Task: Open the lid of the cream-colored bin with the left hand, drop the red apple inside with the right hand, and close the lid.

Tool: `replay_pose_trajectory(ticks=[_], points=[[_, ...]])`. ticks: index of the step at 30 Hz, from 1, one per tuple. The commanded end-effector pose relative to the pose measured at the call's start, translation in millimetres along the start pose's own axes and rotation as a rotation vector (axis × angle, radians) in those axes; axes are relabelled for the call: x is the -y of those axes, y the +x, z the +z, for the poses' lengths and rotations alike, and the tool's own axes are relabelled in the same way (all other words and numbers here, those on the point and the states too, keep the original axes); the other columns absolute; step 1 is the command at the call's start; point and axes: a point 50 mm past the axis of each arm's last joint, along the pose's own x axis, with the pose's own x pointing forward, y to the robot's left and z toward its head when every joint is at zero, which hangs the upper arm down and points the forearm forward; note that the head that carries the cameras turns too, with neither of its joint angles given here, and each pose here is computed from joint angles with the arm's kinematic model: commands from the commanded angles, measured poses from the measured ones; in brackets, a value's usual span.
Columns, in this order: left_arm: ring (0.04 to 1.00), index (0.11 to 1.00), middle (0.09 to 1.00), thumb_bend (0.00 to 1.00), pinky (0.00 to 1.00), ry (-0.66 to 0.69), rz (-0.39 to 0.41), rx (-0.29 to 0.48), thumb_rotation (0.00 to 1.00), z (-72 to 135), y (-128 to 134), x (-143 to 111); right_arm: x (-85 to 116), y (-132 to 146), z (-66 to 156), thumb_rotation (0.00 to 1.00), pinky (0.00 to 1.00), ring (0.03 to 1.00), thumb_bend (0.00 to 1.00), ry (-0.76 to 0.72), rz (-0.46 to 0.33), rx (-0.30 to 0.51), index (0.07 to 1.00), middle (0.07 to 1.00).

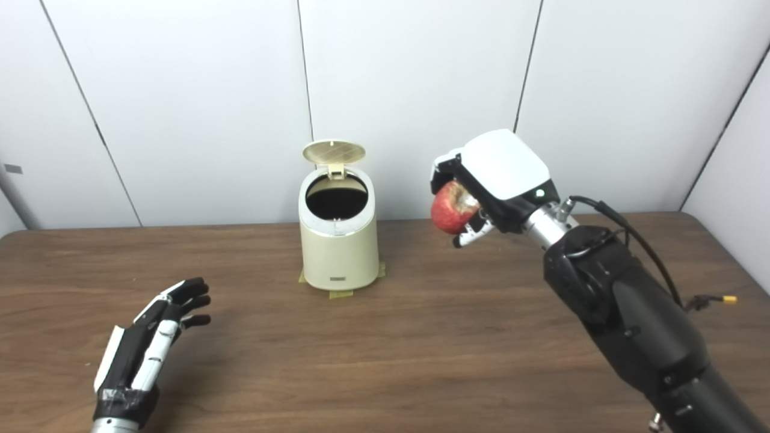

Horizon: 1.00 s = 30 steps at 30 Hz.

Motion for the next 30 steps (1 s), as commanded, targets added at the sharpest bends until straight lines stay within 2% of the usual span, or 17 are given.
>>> replay_pose_trajectory(ticks=[1,3,7,10,14,19,26,30], points=[[0.802,0.793,0.816,0.51,0.71,0.013,-0.005,0.062,0.78,6.5,6.5,0.9,32.9,15.7,9.7,0.00,0.39,0.430,0.51,-0.033,-0.109,0.051,0.458,0.549],[0.802,0.797,0.818,0.52,0.72,0.015,-0.006,0.057,0.78,5.5,6.8,1.5,39.9,20.8,25.9,0.00,0.38,0.417,0.51,-0.025,-0.150,0.097,0.466,0.560],[0.800,0.801,0.819,0.53,0.72,0.016,-0.005,0.054,0.79,3.0,7.3,3.8,44.8,29.1,48.8,0.00,0.30,0.398,0.51,-0.002,-0.218,0.184,0.469,0.562],[0.803,0.809,0.825,0.50,0.73,0.017,-0.006,0.054,0.79,1.3,7.8,5.8,40.8,37.7,59.6,0.00,0.33,0.444,0.50,0.025,-0.265,0.248,0.438,0.539],[0.803,0.807,0.822,0.48,0.73,0.013,-0.002,0.051,0.79,0.0,8.7,7.9,33.7,53.2,70.7,0.00,0.33,0.446,0.50,0.034,-0.310,0.295,0.449,0.543],[0.802,0.805,0.820,0.47,0.73,0.015,-0.003,0.045,0.80,-3.2,9.7,9.6,18.4,72.8,69.3,0.00,0.33,0.445,0.49,0.070,-0.318,0.294,0.456,0.560],[0.790,0.802,0.815,0.47,0.73,0.006,-0.003,0.039,0.76,-8.4,9.3,14.0,-11.6,95.8,59.7,0.00,0.32,0.451,0.49,0.068,-0.283,0.295,0.457,0.571],[0.792,0.799,0.817,0.43,0.74,-0.008,-0.004,0.036,0.73,-8.8,9.3,14.3,-26.1,104.8,55.9,0.00,0.34,0.451,0.50,0.060,-0.266,0.285,0.439,0.539]])
